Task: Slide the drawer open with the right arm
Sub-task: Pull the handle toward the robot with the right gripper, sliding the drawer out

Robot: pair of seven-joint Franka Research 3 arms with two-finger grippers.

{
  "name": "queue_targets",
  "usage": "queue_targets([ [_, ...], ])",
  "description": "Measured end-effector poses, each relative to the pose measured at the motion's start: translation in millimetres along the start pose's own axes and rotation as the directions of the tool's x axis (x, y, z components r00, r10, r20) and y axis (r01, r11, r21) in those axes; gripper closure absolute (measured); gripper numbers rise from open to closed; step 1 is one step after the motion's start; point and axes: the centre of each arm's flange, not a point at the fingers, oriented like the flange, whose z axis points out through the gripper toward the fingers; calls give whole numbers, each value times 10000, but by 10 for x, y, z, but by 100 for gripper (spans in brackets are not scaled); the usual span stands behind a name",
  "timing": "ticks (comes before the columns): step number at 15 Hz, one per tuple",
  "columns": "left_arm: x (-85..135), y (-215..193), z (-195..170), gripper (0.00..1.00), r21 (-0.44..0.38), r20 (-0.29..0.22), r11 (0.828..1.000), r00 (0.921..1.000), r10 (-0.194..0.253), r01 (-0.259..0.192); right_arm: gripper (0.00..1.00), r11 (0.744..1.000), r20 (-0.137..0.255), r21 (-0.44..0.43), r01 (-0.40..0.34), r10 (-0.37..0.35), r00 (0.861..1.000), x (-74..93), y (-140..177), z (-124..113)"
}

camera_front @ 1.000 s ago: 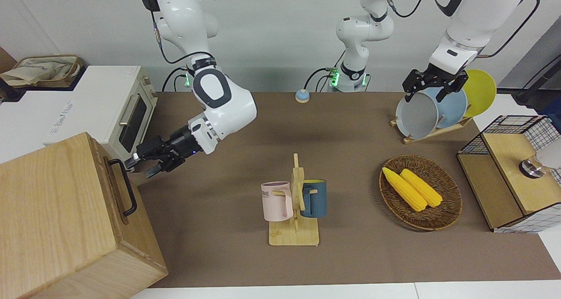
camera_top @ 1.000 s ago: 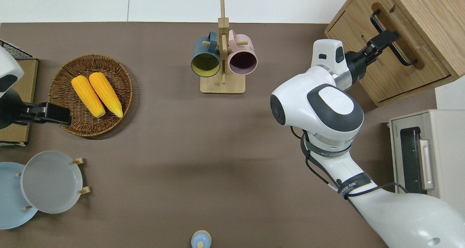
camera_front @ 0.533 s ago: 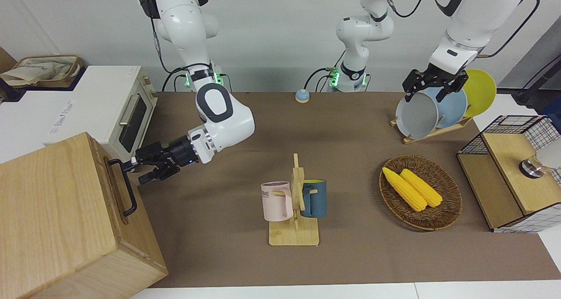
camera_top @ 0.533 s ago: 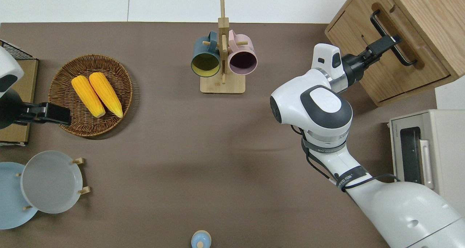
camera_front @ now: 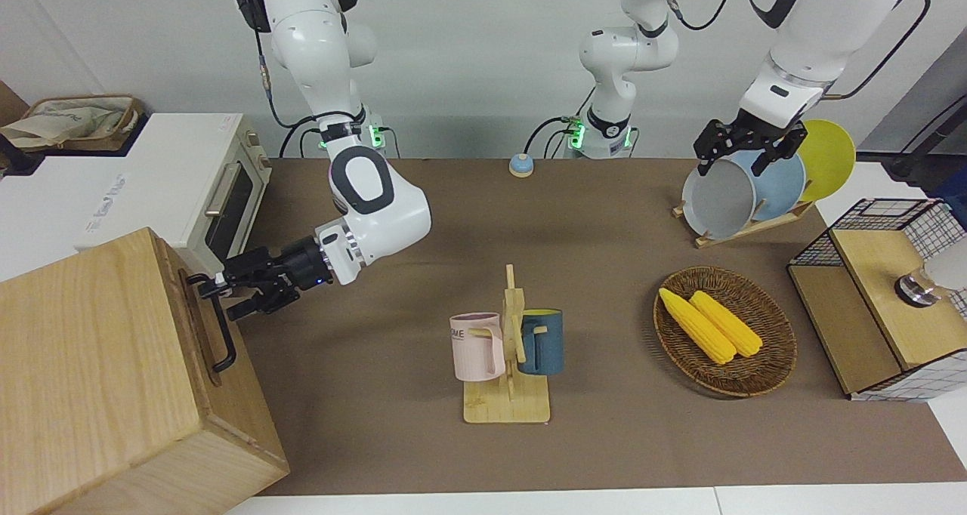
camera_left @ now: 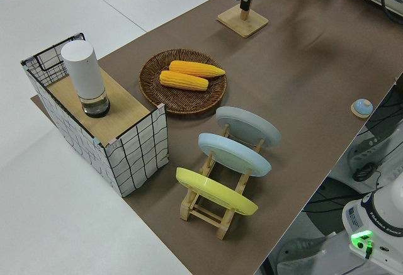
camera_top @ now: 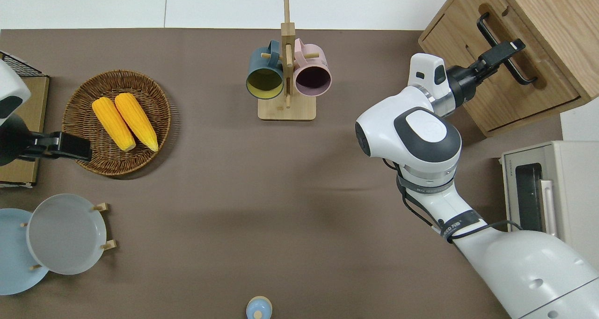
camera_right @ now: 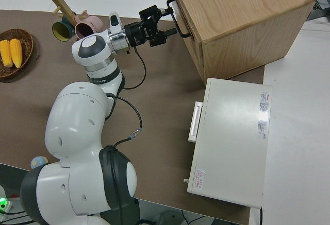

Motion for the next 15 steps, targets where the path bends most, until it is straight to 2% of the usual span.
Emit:
queue_targets([
  [2, 0, 0, 0, 0, 0, 0, 10000, 10000, 0, 0, 9, 10000, -42, -30, 26, -26, 10000, 3, -39, 47],
  [3, 0, 0, 0, 0, 0, 0, 10000, 10000, 0, 0, 9, 10000, -58, -64, 53, -53, 10000, 5, -56, 64],
  [4, 0, 0, 0, 0, 0, 0, 10000, 10000, 0, 0, 16, 9999, -59, -70, 79, -80, 10000, 7, -74, 75],
  [6, 0, 0, 0, 0, 0, 0, 10000, 10000, 0, 0, 38, 9999, -64, -65, 99, -100, 9999, 10, -89, 78],
  [10, 0, 0, 0, 0, 0, 0, 10000, 10000, 0, 0, 76, 9999, -91, -104, 87, -87, 9999, 14, -76, 77],
  [11, 0, 0, 0, 0, 0, 0, 10000, 10000, 0, 0, 81, 9999, -102, -101, -94, 93, 9999, 16, -66, 79],
  [15, 0, 0, 0, 0, 0, 0, 10000, 10000, 0, 0, 81, 9998, -105, -105, -166, 165, 9998, 16, -70, 75],
])
